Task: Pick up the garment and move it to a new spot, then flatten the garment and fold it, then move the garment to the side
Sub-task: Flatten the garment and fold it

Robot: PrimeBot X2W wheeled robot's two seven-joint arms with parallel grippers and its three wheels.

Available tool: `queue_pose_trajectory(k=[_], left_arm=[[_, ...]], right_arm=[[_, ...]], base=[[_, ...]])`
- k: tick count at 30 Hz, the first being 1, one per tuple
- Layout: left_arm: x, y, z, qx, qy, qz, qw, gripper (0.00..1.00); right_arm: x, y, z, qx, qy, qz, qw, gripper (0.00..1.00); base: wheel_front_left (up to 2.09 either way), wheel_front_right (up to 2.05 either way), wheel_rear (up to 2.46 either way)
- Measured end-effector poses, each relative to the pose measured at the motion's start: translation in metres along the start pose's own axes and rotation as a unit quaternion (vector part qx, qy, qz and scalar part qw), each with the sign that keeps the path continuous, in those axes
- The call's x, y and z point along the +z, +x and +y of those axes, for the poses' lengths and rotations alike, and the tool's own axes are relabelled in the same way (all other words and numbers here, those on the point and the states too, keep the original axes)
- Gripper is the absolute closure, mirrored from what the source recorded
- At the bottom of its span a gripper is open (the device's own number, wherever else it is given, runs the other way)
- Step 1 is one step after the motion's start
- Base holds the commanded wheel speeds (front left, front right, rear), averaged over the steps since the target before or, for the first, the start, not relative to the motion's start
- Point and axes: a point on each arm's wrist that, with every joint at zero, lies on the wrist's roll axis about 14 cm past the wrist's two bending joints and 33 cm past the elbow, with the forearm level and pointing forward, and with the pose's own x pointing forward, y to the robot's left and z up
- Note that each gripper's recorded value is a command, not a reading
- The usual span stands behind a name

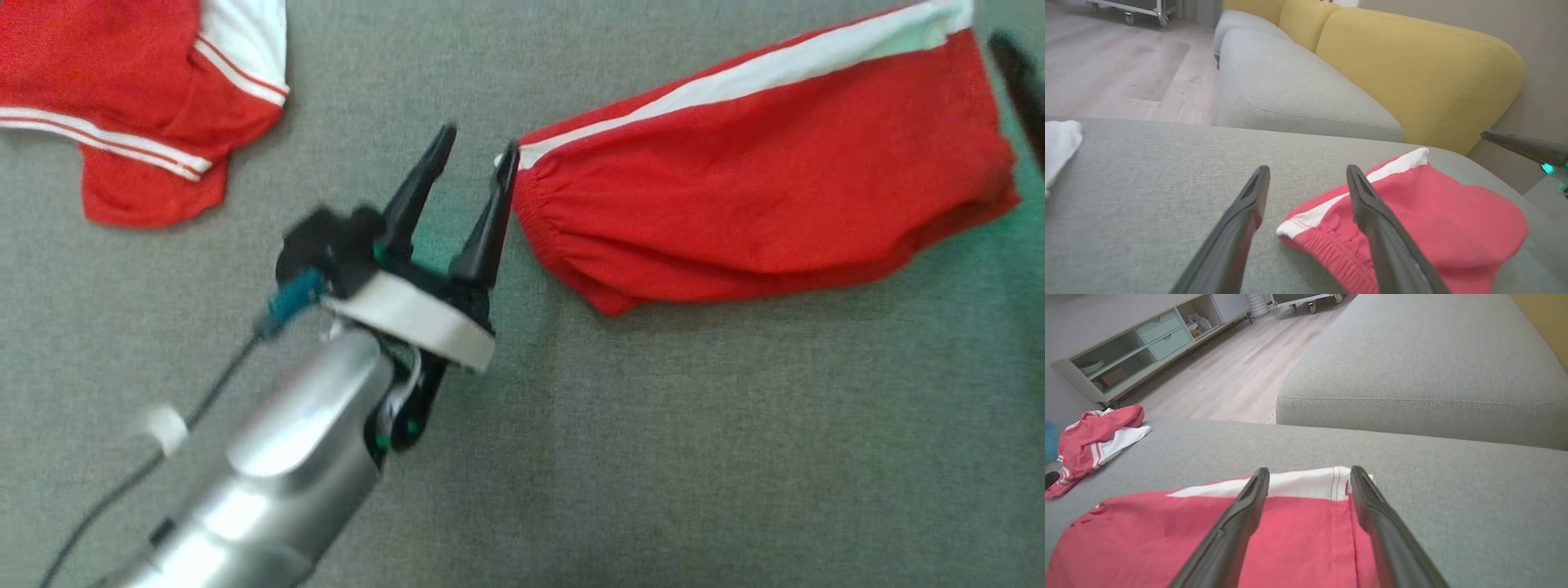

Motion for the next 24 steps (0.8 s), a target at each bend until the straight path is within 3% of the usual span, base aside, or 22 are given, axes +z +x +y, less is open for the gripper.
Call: queue_pose_trajectory(k=[4,10,17,24], left_arm=[[-0.004,-0.019,0.001,0.041,0.024,-0.01,0.999,0.0],[0.036,-0.047,-0.007,0.1,0.049,-0.097,0.989,0.0],[0.039,-0.094,-0.002,0.163,0.092,-0.124,0.975,0.0],[0.043,-0.124,0.009,0.202,0.098,-0.135,0.965,0.0]], right_arm=[[-0.029,-0.023,-0.008,-0.031,0.009,0.008,0.999,0.0],[-0.058,-0.037,-0.018,-0.083,0.04,0.021,0.996,0.0],[-0.072,-0.026,-0.036,-0.135,0.033,0.044,0.989,0.0],[-0.078,0.005,-0.025,-0.134,0.032,0.078,0.987,0.0]], base=[[0.0,0.0,0.0],[0.0,0.0,0.0],[0.0,0.0,0.0],[0.0,0.0,0.0]])
